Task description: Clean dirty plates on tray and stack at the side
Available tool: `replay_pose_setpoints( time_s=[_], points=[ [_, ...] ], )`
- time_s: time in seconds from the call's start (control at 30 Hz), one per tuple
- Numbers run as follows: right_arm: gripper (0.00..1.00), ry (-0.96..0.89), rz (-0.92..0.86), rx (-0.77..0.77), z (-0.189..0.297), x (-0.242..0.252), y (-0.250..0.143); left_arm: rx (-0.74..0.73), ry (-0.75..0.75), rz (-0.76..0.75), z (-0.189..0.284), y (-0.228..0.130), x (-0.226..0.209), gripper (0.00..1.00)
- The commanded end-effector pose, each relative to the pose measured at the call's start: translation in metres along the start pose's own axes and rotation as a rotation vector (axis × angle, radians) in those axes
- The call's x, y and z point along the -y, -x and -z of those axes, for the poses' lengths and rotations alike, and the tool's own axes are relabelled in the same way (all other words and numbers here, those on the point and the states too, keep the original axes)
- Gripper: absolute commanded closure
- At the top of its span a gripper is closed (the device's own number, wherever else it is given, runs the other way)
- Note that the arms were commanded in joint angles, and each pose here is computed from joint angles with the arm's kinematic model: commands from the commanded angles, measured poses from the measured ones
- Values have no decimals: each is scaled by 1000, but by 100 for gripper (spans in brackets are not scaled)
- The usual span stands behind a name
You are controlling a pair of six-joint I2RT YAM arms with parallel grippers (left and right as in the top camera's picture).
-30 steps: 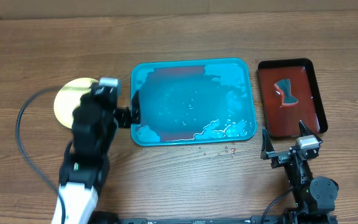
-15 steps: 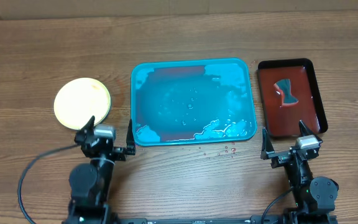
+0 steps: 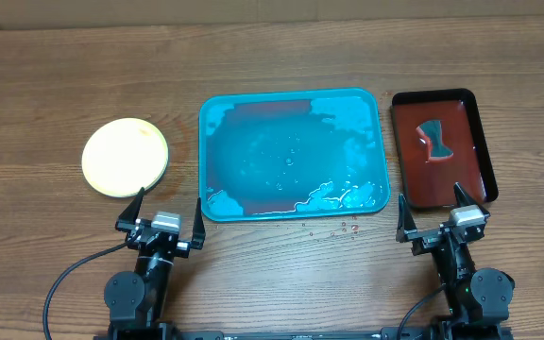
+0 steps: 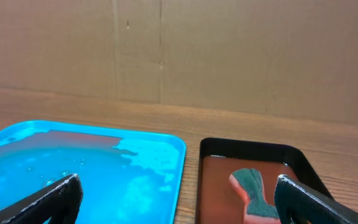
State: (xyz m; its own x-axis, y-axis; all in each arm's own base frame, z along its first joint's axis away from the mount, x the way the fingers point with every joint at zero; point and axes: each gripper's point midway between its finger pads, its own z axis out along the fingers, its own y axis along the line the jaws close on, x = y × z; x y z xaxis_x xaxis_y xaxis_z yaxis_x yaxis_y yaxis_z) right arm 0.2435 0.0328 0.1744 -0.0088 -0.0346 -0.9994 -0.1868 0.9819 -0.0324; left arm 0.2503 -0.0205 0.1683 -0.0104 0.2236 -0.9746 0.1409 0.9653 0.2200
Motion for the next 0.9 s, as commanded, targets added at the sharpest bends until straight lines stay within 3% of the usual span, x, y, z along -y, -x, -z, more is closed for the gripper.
replay_pose_setpoints(
  time_s=[0.0,0.87],
  points=[
    [0,1,-4,4,0,-1,-2,-16,-13,-26,2,-7,3,0],
    [0,1,-4,4,0,-1,-2,-25,19,-22,5,-10,-2,0]
  ],
)
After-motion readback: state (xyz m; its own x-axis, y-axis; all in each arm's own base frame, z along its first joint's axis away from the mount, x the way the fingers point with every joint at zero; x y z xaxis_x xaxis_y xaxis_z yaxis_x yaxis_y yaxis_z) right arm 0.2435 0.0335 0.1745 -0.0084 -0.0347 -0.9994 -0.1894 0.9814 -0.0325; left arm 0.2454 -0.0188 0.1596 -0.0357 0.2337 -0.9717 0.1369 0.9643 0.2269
